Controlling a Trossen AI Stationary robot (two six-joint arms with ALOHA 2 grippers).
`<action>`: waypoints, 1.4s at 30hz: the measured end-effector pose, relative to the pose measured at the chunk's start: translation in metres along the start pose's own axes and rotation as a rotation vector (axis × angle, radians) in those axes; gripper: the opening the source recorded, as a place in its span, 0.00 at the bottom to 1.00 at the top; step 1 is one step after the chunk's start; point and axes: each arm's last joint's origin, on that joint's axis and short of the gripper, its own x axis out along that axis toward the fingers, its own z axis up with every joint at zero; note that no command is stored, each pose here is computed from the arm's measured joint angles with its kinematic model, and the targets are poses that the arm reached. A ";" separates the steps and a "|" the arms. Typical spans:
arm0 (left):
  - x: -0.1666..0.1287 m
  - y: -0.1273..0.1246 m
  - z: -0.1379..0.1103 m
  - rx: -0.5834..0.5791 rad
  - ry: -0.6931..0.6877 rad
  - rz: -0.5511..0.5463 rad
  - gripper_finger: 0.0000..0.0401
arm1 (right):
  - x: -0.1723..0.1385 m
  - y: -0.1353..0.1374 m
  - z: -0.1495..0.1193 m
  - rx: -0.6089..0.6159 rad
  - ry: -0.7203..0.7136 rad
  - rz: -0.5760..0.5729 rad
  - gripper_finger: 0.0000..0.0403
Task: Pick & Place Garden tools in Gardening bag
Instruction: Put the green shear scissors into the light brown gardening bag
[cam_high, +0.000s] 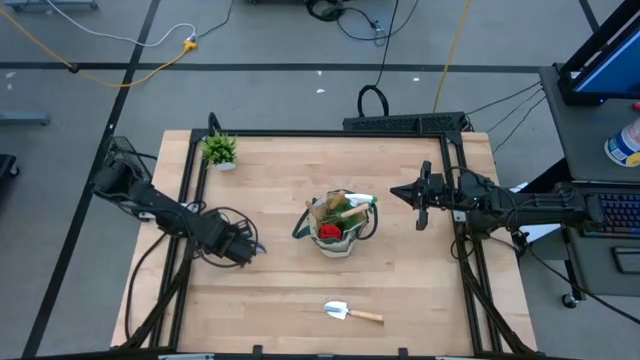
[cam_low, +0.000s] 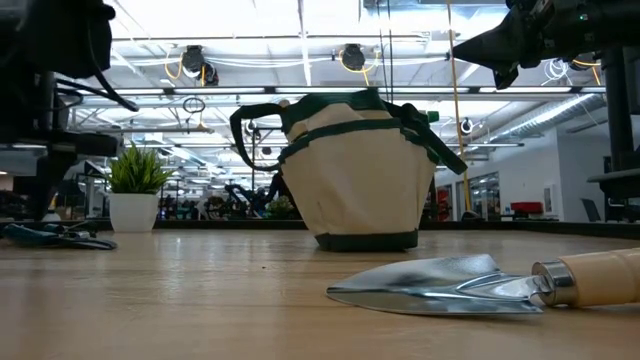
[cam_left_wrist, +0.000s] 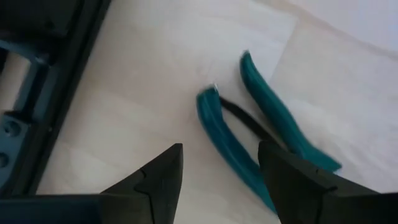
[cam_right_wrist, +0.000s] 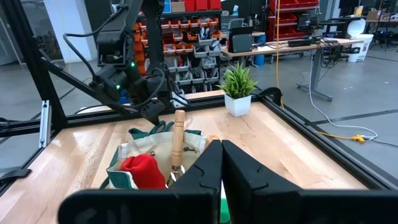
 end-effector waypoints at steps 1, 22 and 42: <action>0.000 0.000 0.002 -0.005 -0.009 0.007 0.54 | 0.000 0.000 0.000 0.000 0.000 0.000 0.00; 0.036 0.002 0.003 -0.033 0.059 -0.032 0.52 | 0.000 0.000 0.000 0.001 0.000 -0.002 0.00; 0.047 -0.002 -0.004 0.032 -0.120 -0.133 0.13 | 0.000 0.000 0.000 0.020 -0.001 -0.003 0.00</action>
